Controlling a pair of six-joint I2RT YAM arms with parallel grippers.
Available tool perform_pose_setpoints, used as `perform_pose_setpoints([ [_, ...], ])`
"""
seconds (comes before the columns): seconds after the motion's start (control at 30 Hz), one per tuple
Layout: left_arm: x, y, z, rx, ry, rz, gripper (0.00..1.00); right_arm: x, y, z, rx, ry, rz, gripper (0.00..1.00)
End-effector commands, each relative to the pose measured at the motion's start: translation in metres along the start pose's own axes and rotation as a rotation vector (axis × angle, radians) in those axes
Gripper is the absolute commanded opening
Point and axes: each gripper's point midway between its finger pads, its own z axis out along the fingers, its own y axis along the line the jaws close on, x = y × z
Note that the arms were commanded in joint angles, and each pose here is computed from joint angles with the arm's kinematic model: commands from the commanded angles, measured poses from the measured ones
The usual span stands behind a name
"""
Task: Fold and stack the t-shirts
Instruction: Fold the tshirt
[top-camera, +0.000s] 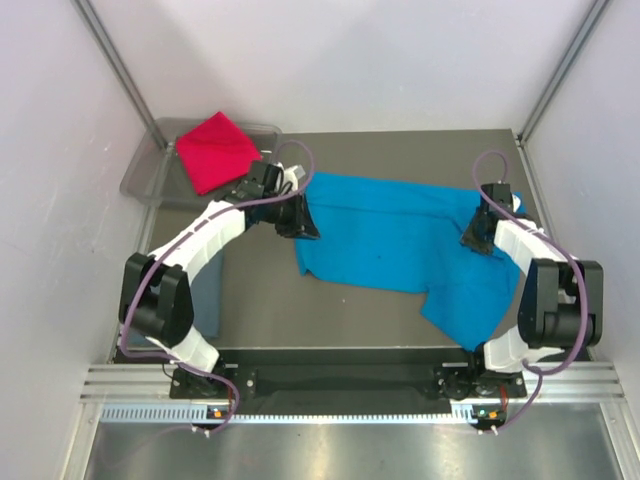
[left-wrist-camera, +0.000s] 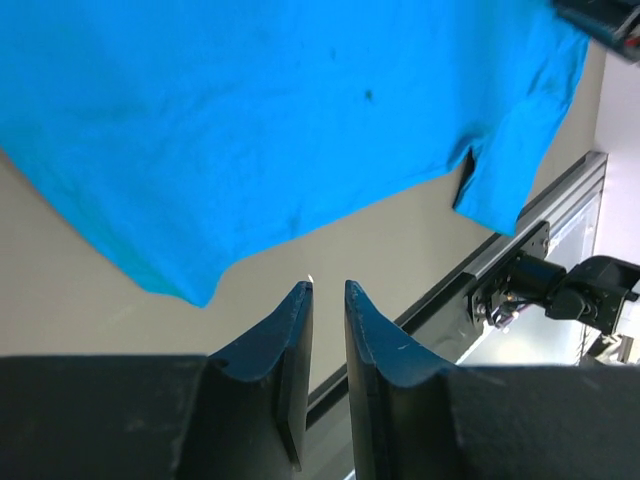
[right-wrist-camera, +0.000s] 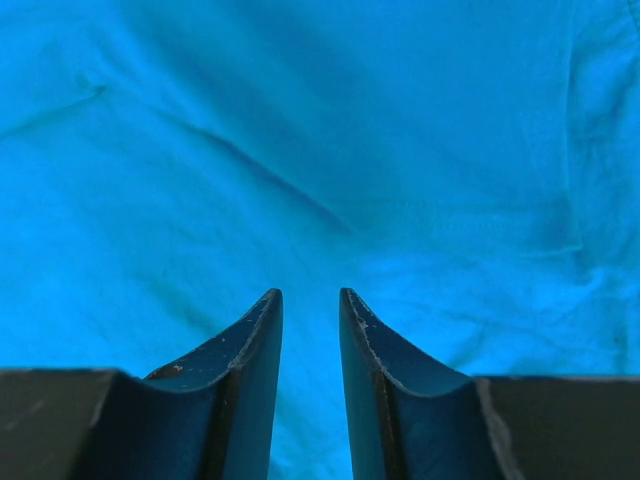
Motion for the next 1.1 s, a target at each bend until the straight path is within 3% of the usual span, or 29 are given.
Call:
perform_pose_setpoints([
  [0.0, -0.026, -0.004, -0.016, 0.039, -0.039, 0.056, 0.24, -0.024, 0.009, 0.010, 0.012, -0.077, 0.056, 0.30],
  [0.57, -0.028, 0.009, -0.016, 0.042, -0.033, 0.012, 0.23, -0.050, -0.004, 0.040, 0.098, -0.078, 0.055, 0.27],
  [0.83, -0.028, 0.015, -0.022, 0.027, -0.038, -0.005, 0.23, -0.089, -0.034, 0.053, 0.173, -0.115, 0.090, 0.28],
  [1.07, -0.028, 0.016, -0.024, 0.027, -0.045, -0.013, 0.23, -0.120, -0.030, 0.039, 0.136, -0.148, 0.010, 0.38],
])
